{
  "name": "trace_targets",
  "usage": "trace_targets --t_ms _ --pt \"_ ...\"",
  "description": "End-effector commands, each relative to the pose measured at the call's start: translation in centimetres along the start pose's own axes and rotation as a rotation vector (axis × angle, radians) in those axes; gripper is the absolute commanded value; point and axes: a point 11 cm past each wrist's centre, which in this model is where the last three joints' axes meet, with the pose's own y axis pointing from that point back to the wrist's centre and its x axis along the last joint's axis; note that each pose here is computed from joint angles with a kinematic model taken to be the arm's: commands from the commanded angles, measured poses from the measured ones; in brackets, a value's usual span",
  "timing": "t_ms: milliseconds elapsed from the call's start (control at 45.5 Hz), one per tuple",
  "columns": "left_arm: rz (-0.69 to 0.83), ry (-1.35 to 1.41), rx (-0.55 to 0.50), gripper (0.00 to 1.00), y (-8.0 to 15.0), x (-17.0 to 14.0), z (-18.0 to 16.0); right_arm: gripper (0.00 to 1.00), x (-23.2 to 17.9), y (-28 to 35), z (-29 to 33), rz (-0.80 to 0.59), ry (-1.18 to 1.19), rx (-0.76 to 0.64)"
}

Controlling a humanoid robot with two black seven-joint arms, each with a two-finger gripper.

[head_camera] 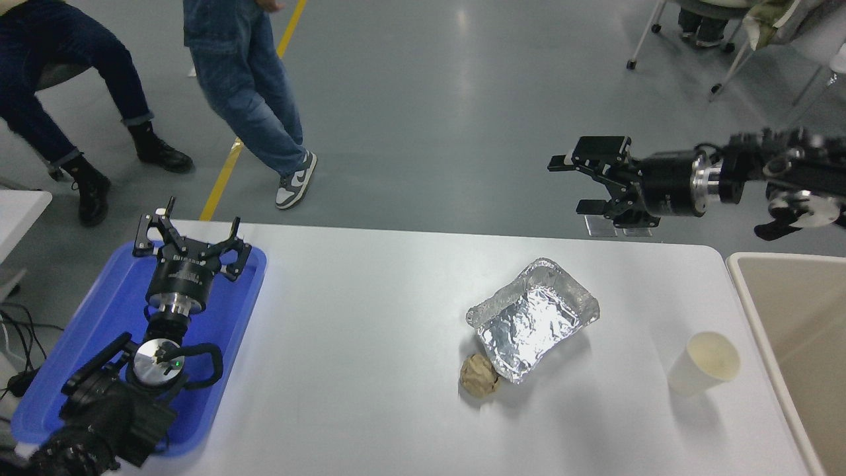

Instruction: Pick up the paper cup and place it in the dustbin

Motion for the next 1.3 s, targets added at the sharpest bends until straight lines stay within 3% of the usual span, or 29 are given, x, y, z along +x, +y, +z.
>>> trace_targets --t_ms 0,330,637,967,1275 --pt "-0.001 0.001 0.0 1.0 0.0 0.0 0.0 1.0 -2.4 3.4 -0.6 -0.151 0.193 -0.218" --pt "-0.002 0.0 0.0 1.0 0.0 0.0 0.1 1.0 -6.5 6.2 -0.3 -0.357 0.284 -0.415" --pt "-0.002 0.0 0.001 1.0 0.0 0.0 0.1 1.0 -7.1 8.3 -2.6 -0.504 0.281 -0.534" --pt "-0.004 0.002 0.003 1.0 0.0 -0.1 0.0 1.0 -5.6 10.0 -4.1 -0.399 0.193 -0.543" --pt "-0.004 0.002 0.003 1.0 0.0 -0.1 0.0 1.0 -5.5 10.0 -4.4 -0.398 0.208 -0.552"
